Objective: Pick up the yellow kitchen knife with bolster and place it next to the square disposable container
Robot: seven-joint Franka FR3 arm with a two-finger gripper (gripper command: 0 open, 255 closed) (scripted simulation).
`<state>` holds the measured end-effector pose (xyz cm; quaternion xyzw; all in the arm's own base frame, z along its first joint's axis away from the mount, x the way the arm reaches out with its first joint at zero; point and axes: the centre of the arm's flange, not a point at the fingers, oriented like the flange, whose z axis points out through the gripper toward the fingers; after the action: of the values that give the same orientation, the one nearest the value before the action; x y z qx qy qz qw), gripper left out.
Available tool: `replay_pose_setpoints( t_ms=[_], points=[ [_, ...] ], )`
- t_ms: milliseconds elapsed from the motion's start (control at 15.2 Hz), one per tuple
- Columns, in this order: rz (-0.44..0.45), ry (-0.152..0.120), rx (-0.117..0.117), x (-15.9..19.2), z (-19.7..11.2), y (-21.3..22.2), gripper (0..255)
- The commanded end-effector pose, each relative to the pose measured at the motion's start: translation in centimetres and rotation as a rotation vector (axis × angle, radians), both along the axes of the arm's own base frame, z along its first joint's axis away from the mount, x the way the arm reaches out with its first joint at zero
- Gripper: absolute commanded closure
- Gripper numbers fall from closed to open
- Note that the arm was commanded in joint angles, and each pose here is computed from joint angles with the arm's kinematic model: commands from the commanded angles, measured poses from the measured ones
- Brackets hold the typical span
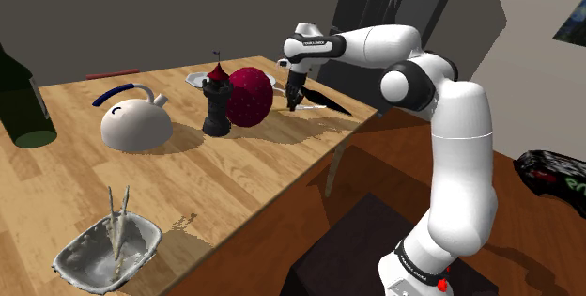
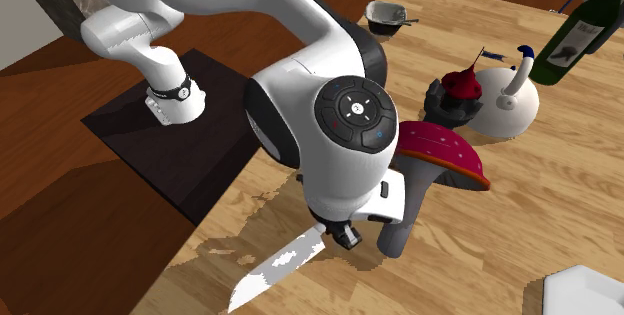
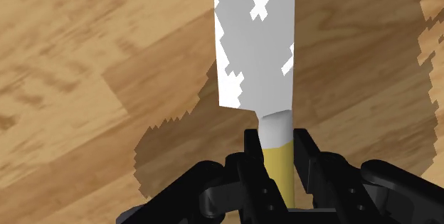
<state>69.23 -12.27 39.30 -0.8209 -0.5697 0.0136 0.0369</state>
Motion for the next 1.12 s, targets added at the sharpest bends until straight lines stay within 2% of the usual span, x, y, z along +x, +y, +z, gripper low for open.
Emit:
replay_pose_setpoints(
  t_ms=[0, 1056],
  points=[
    [0.000, 0.000, 0.000, 0.0, 1.1, 0.1, 255],
    [0.000, 0.000, 0.000, 0.0, 9.5, 0.1, 255]
  ],
)
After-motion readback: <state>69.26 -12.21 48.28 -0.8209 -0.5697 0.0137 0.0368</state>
